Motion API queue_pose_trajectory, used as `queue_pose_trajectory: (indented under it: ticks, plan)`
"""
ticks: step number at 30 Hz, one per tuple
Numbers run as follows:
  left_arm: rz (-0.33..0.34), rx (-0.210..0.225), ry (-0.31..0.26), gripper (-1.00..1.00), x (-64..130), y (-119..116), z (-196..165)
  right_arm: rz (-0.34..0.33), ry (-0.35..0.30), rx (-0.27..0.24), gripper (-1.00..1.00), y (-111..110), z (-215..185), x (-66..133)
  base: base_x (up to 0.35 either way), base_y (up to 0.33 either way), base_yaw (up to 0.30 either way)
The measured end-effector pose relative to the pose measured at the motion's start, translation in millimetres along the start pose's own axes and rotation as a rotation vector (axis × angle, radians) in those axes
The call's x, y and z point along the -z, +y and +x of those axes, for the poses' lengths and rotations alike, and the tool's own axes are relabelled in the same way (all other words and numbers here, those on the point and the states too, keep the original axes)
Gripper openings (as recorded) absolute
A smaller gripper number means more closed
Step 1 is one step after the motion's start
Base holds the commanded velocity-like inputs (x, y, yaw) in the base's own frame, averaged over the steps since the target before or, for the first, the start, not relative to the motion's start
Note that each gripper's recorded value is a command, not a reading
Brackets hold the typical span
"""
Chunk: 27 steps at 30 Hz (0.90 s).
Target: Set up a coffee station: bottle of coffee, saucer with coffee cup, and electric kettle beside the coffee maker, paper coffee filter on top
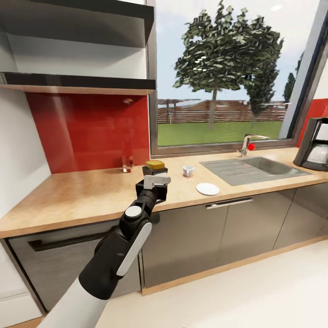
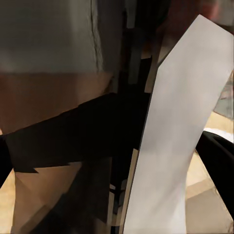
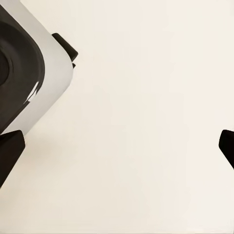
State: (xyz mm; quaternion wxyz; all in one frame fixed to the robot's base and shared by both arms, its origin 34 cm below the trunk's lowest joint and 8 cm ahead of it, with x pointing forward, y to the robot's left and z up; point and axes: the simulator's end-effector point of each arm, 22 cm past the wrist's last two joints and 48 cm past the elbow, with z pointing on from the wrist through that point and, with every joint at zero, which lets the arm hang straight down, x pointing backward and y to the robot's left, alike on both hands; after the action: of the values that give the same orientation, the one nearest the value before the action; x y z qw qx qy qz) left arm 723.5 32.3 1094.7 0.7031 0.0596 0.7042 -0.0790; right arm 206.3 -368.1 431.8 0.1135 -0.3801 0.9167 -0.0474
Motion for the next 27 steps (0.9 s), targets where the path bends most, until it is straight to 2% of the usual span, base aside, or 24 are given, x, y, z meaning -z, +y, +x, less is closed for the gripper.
queue_pose_trajectory:
  ticks: [17,27]
  plan:
    - [0.001,0.0,0.001,-1.0,-0.1,-0.2,0.4,0.0,0.0,0.0,1.0,0.0,0.0,0.0,0.0,0.0,-0.279]
    - [0.001,-0.001,0.0,-1.0,0.0,-0.1,0.1,0.003,-0.001,0.0,1.0,-1.1,-0.4,-0.1,0.0,0.0,-0.064]
